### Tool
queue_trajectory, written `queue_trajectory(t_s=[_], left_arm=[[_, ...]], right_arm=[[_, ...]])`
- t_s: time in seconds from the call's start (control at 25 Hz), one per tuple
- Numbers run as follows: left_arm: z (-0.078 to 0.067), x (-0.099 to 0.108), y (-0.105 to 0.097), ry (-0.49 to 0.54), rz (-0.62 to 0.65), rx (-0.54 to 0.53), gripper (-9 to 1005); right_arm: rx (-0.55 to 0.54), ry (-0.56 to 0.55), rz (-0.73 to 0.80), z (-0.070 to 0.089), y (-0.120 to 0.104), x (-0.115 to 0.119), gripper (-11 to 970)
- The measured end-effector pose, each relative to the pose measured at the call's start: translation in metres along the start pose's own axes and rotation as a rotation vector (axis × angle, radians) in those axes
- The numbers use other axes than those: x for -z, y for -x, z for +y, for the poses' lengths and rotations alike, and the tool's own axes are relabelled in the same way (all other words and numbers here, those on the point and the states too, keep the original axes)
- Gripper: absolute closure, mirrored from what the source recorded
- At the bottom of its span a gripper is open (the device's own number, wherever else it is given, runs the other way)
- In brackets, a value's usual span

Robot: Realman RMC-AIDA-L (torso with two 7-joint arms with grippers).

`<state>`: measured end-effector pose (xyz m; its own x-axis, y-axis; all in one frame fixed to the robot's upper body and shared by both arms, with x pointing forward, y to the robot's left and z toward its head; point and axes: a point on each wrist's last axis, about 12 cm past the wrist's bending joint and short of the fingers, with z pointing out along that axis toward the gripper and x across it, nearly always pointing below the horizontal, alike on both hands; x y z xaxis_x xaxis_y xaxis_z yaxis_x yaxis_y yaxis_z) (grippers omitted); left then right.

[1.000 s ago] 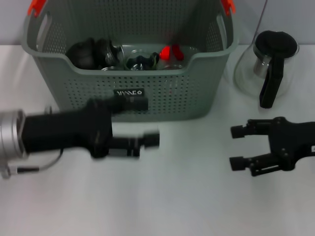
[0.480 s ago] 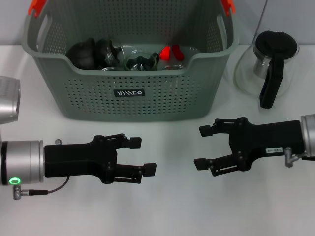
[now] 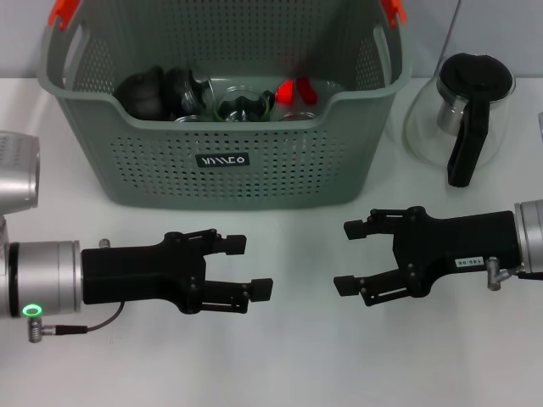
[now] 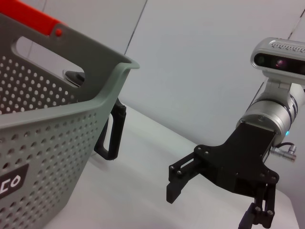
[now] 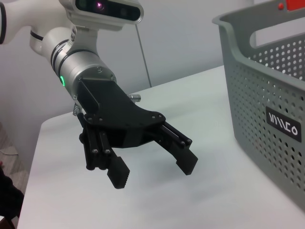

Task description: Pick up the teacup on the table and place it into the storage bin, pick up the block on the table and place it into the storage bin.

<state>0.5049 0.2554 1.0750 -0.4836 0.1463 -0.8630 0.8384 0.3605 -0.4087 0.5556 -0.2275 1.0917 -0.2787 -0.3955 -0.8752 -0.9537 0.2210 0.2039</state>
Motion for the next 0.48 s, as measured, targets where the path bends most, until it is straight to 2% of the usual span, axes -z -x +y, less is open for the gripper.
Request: queue_trajectory(t_s=[0.48], left_arm=[[0.0005,-0.0038,0.0001,-0.013,0.002,0.008,60]], right_arm=[[-0.011,-0.006,0.003,-0.0010,-0.0006,0.0023,12]])
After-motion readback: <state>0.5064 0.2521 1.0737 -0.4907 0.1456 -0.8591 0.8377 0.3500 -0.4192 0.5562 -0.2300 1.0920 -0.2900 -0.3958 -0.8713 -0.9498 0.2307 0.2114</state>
